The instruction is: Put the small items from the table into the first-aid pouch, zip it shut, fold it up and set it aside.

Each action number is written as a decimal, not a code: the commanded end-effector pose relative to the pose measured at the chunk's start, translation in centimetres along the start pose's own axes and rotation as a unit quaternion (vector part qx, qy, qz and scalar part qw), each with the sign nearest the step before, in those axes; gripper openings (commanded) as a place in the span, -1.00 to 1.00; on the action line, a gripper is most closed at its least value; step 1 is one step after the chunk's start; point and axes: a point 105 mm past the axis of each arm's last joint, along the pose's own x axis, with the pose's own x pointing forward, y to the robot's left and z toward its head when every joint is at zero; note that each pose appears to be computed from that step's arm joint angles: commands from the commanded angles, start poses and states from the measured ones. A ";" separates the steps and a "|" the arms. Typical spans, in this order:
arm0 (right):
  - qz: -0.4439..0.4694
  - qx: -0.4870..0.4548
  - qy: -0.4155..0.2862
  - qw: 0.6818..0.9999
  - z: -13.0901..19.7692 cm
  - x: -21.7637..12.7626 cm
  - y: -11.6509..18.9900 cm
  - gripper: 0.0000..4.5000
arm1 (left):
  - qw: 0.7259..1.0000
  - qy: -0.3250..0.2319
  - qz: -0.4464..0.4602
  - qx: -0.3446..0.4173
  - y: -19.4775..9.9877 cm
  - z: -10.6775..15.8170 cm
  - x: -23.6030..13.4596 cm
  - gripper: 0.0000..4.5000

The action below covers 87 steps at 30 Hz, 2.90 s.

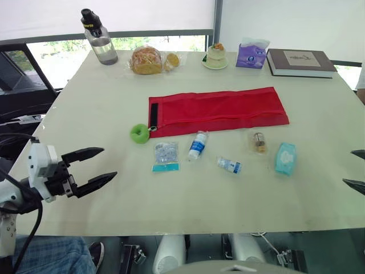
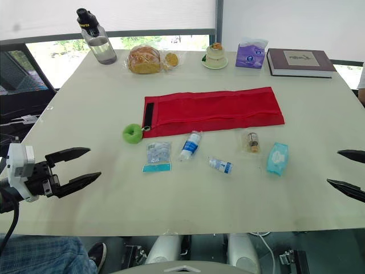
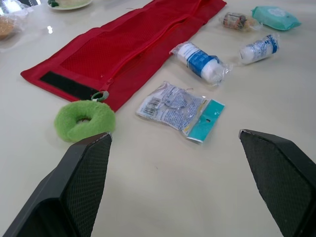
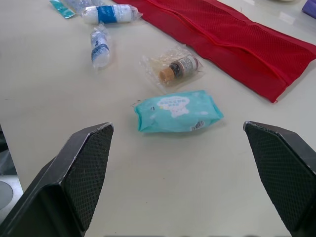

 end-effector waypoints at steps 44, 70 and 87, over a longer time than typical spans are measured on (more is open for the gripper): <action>0.096 -0.073 -0.178 0.977 13.1 16.0 9.6 1.00 | 0.905 0.118 0.003 -0.409 -0.1 -2.2 11.8 0.96; 0.073 -0.072 -0.172 0.980 12.6 17.2 9.3 1.00 | 0.854 0.078 -0.008 -0.514 -1.6 -3.1 15.6 -0.96; 0.014 0.011 -0.148 0.989 11.8 19.3 7.6 1.00 | 0.878 -0.102 -0.094 -0.457 -2.0 4.3 13.2 -0.96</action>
